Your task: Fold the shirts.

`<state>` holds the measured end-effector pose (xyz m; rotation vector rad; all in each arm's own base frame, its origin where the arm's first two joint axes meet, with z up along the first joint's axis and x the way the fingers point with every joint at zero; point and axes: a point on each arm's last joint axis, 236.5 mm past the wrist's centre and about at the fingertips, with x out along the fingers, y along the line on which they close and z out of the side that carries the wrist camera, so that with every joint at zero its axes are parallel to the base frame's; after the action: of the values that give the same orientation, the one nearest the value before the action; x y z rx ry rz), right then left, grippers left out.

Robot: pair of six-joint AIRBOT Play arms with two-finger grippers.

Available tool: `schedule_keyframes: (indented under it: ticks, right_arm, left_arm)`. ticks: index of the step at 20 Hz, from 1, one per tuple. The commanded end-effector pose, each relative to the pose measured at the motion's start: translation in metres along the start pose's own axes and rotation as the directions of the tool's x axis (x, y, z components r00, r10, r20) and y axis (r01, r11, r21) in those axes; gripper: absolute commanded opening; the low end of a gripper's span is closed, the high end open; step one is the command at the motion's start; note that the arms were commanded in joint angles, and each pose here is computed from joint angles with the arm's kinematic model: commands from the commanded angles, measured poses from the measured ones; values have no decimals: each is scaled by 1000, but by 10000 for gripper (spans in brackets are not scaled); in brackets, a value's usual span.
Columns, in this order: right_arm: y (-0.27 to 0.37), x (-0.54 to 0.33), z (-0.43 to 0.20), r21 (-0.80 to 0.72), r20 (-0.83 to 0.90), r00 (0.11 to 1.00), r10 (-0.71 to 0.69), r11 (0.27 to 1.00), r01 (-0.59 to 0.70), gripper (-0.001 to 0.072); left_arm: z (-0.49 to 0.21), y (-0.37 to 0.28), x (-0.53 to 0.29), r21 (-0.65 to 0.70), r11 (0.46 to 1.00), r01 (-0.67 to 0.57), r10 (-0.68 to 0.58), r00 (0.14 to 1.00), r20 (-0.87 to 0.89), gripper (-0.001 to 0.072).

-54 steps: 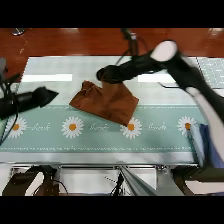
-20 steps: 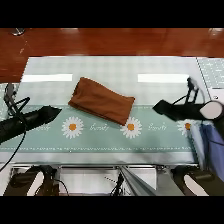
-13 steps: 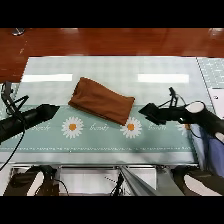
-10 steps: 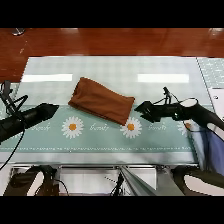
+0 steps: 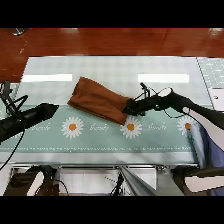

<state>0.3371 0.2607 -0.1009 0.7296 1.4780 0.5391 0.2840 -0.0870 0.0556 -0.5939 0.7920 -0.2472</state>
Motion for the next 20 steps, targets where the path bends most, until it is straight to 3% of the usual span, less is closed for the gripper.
schedule_keyframes:
  ticks: [1, 6, 12, 16, 20]
  right_arm:
    - [18, -1, 5, -110, -27, 1000, -7, 994, 4, 24]
    - [68, -45, 35, -304, 17, 998, -55, 951, 58, 24]
    - [141, -197, 81, -491, 343, 906, -248, 775, 398, 24]
    - [150, -294, 82, -419, 469, 840, -273, 768, 484, 24]
    - [108, -416, 87, -130, 656, 673, -342, 827, 547, 24]
  left_arm:
    - [0, 0, 0, 0, 1000, 0, 0, 1000, -1, 18]
    - [-3, 0, 0, 1, 1000, 2, -2, 1000, -12, 18]
    - [-2, -4, 0, -12, 1000, 16, -16, 1000, -10, 18]
    - [-2, -4, 0, -12, 1000, 15, -16, 1000, -10, 18]
    - [-2, -4, 0, -12, 1000, 16, -16, 1000, -10, 18]
